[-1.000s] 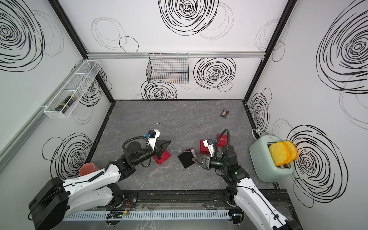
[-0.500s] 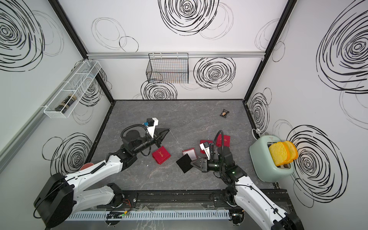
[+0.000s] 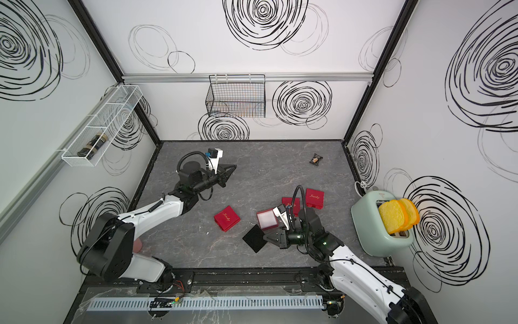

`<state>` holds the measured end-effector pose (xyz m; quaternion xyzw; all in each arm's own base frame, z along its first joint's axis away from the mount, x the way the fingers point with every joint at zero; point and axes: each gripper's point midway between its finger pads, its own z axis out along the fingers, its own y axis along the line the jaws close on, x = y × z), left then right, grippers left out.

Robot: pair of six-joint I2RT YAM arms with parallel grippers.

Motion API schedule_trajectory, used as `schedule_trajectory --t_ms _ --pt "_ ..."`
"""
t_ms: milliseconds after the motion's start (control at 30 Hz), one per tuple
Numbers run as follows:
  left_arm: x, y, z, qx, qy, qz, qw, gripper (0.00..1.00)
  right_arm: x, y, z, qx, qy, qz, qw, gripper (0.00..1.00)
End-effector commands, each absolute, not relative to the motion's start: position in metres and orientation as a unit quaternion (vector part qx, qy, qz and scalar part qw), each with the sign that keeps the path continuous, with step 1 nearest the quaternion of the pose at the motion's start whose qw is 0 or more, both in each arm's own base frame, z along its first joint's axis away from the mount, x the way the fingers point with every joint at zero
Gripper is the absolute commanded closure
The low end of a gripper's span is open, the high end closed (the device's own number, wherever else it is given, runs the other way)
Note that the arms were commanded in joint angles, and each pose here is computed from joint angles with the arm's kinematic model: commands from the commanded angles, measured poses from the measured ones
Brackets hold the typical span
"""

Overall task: Take the necklace out of the lift-off lid jewelry box
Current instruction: Pick up the necklace from the inner lining, then place the necklace at the center of the board.

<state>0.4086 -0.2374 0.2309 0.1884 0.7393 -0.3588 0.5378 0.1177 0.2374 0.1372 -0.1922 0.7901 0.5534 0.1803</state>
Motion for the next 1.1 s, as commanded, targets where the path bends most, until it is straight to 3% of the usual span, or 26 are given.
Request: schedule_trajectory --t_ms 0,233,600,1067 --pt "0.427 -0.242 0.218 0.199 0.756 -0.357 0.511 1.0 0.118 0.24 0.161 -0.213 0.769 0.565 0.209 1.0" --pt "0.462 -0.255 0.163 0.203 0.803 -0.33 0.454 1.0 0.118 0.237 0.166 -0.209 0.769 0.562 0.222 1.0" --pt "0.461 -0.259 0.136 0.167 0.836 -0.323 0.412 1.0 0.127 0.234 0.166 -0.197 0.771 0.552 0.249 1.0" --pt "0.45 -0.145 0.116 0.012 0.859 -0.3 0.416 1.0 0.183 0.19 0.149 -0.077 0.822 0.446 0.345 1.0"
